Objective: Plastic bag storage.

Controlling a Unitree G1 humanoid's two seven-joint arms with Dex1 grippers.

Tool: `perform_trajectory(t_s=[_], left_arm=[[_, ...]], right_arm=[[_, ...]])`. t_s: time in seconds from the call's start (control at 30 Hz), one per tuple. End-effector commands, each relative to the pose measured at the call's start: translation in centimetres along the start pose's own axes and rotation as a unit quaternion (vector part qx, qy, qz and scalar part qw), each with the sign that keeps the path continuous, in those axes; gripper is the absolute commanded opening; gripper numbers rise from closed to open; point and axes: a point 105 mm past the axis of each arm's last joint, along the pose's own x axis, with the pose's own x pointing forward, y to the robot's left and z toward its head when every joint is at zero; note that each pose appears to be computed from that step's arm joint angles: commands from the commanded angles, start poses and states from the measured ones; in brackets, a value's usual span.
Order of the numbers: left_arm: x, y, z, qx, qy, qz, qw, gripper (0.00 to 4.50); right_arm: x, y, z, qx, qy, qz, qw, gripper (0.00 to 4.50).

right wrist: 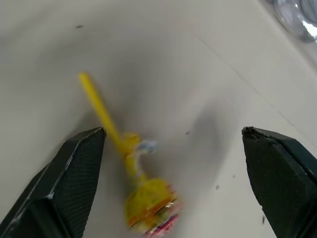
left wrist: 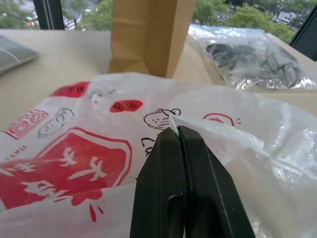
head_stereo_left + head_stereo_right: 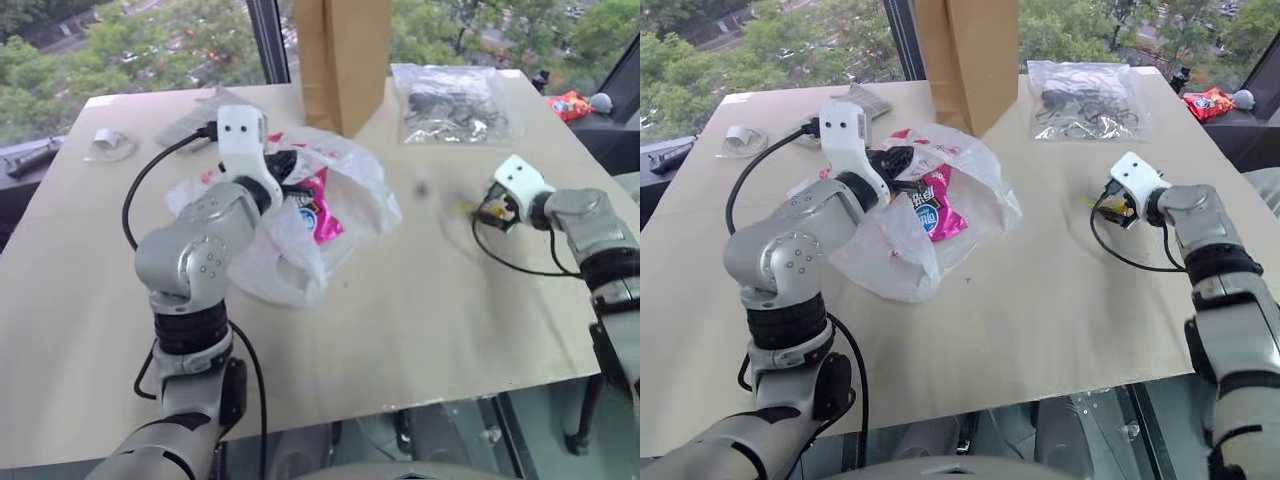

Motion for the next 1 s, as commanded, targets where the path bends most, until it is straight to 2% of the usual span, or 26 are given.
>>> perform_trajectory(t_s=[0.03, 0.07, 0.1, 0.13, 0.2, 0.27, 0.33, 0.47, 0.53, 0.67, 0.77, 0.87, 1.0], left_arm=[[-1.1, 0.5, 1.6, 0.010, -0.035, 0.018, 0.999, 0.00], [-1.2, 0.6, 1.7, 0.011, -0.035, 0.021, 0.999, 0.00], [-1.3, 0.7, 1.7, 0.010, -0.035, 0.022, 0.999, 0.00], [-1.3, 0.7, 1.6, 0.010, -0.035, 0.023, 0.999, 0.00], [-1.3, 0.6, 1.5, 0.010, -0.033, 0.022, 0.999, 0.00], [-1.2, 0.5, 1.4, 0.011, -0.032, 0.019, 0.999, 0.00], [-0.7, 0.2, 1.5, 0.014, -0.029, 0.008, 0.999, 0.00], [0.0, 0.1, 1.7, 0.012, -0.025, -0.005, 1.000, 0.00], [0.3, 0.1, 1.7, 0.007, -0.022, -0.011, 1.000, 0.00], [0.6, 0.2, 2.0, 0.013, -0.019, -0.025, 0.999, 0.00], [0.7, 0.1, 2.4, 0.020, -0.021, -0.038, 0.999, 0.00], [0.6, -0.4, 2.7, 0.023, -0.022, -0.057, 0.998, 0.00], [-0.4, -1.3, 3.3, 0.022, -0.031, -0.096, 0.995, 0.00]], right_arm=[[-0.3, 1.0, -3.6, 0.073, 0.064, 0.053, 0.994, 3.60], [-0.3, 1.3, -3.5, 0.086, 0.062, 0.067, 0.992, 3.32], [-0.3, 1.6, -3.4, 0.094, 0.060, 0.081, 0.990, 2.66], [-0.4, 2.0, -3.3, 0.100, 0.059, 0.098, 0.988, 2.37], [-0.5, 2.5, -3.1, 0.106, 0.055, 0.119, 0.986, 1.31], [-0.6, 2.8, -2.8, 0.115, 0.046, 0.134, 0.983, 0.49], [-1.1, 3.1, -1.7, 0.119, 0.015, 0.153, 0.981, 0.02], [-3.2, 3.9, 1.1, 0.109, -0.044, 0.176, 0.977, 0.02], [-4.9, 5.4, 3.5, 0.113, -0.090, 0.203, 0.969, 0.02], [-7.9, 10.9, 8.5, 0.099, -0.167, 0.257, 0.947, 0.02], [-9.3, 16.1, 12.5, 0.097, -0.222, 0.315, 0.918, 0.02], [-8.5, 19.1, 16.1, 0.119, -0.258, 0.320, 0.904, 0.02], [-4.0, 19.7, 19.3, 0.150, -0.264, 0.257, 0.918, 0.02]])
